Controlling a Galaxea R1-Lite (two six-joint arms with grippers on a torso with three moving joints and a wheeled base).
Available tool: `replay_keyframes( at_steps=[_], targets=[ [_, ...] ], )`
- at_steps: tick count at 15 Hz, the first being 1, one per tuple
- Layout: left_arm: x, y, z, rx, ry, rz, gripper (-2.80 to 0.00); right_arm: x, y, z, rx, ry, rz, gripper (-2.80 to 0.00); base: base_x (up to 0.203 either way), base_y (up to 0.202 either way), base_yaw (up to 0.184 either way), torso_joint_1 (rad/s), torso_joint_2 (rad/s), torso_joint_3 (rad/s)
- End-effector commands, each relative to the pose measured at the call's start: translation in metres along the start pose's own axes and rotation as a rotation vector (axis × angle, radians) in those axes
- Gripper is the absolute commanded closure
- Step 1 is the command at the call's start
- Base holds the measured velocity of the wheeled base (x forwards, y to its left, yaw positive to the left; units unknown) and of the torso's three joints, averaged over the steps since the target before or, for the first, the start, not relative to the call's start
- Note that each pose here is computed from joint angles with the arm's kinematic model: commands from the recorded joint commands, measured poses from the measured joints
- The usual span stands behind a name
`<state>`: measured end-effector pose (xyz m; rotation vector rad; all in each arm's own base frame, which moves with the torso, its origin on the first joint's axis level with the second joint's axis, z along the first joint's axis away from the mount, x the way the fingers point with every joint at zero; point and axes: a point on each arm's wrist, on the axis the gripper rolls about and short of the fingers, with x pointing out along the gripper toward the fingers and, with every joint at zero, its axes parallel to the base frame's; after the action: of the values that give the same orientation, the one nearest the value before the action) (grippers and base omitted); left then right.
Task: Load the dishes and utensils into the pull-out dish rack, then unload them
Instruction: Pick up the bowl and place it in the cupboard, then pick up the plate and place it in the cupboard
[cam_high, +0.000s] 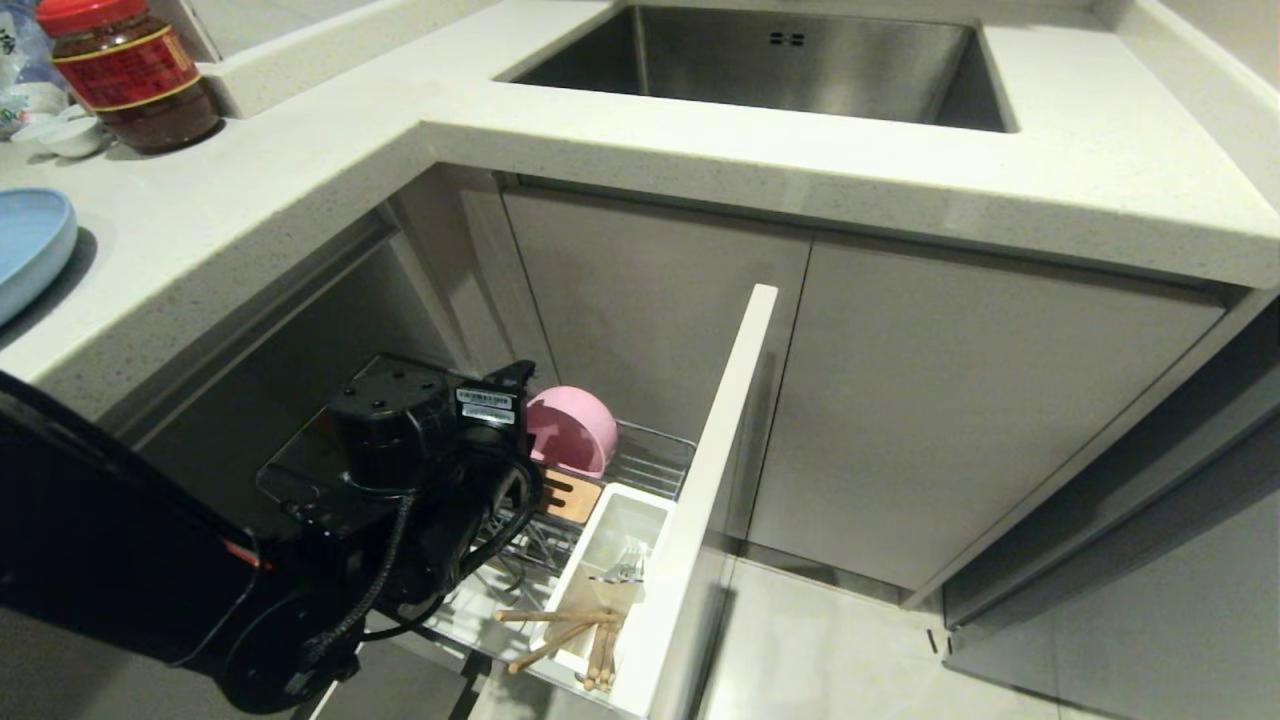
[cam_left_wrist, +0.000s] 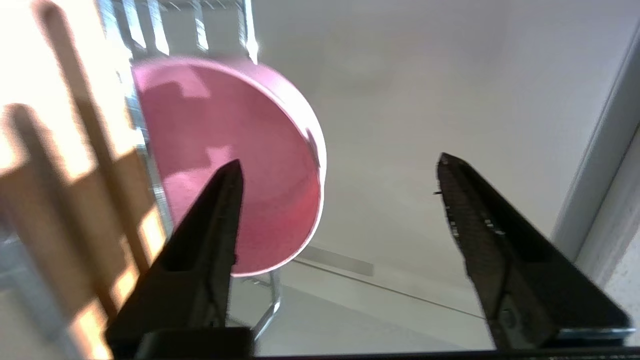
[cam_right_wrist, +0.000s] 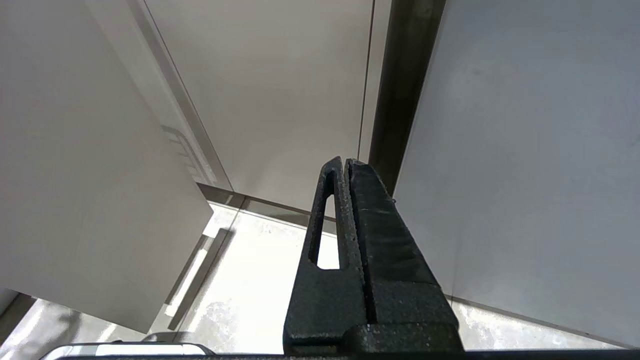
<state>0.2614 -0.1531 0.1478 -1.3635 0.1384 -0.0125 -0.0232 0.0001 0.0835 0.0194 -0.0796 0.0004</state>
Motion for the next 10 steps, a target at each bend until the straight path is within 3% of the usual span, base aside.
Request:
replay_keyframes(
  at_steps=[1, 2, 3, 5, 6, 10],
  targets=[
    [-0.022, -0.022, 0.015, -0.003, -0.021, 0.014, -2.80, 0.001, 0.000, -0.007, 0.000, 0.024, 0.000, 0.00, 0.000, 0.000, 0.000, 0.000, 0.00, 0.000],
    [-0.028, -0.025, 0.018, 0.011, -0.034, 0.039, -2.80, 0.001, 0.000, -0.007, 0.000, 0.024, 0.000, 0.00, 0.000, 0.000, 0.000, 0.000, 0.00, 0.000],
    [-0.033, -0.029, 0.019, 0.025, -0.068, 0.059, 0.00, 0.001, 0.000, -0.007, 0.000, 0.024, 0.000, 0.00, 0.000, 0.000, 0.000, 0.000, 0.00, 0.000],
    [-0.041, -0.035, 0.019, 0.079, -0.088, 0.084, 0.00, 0.001, 0.000, -0.007, 0.000, 0.026, 0.000, 0.00, 0.000, 0.000, 0.000, 0.000, 0.00, 0.000],
    [-0.046, -0.043, 0.021, 0.134, -0.082, 0.080, 0.00, 0.001, 0.000, -0.007, 0.000, 0.026, 0.000, 0.00, 0.000, 0.000, 0.000, 0.000, 0.00, 0.000],
    [-0.084, -0.099, 0.045, 0.276, -0.102, -0.037, 0.00, 0.001, 0.000, -0.007, 0.000, 0.024, 0.000, 0.00, 0.000, 0.000, 0.000, 0.000, 0.00, 0.000]
  ],
)
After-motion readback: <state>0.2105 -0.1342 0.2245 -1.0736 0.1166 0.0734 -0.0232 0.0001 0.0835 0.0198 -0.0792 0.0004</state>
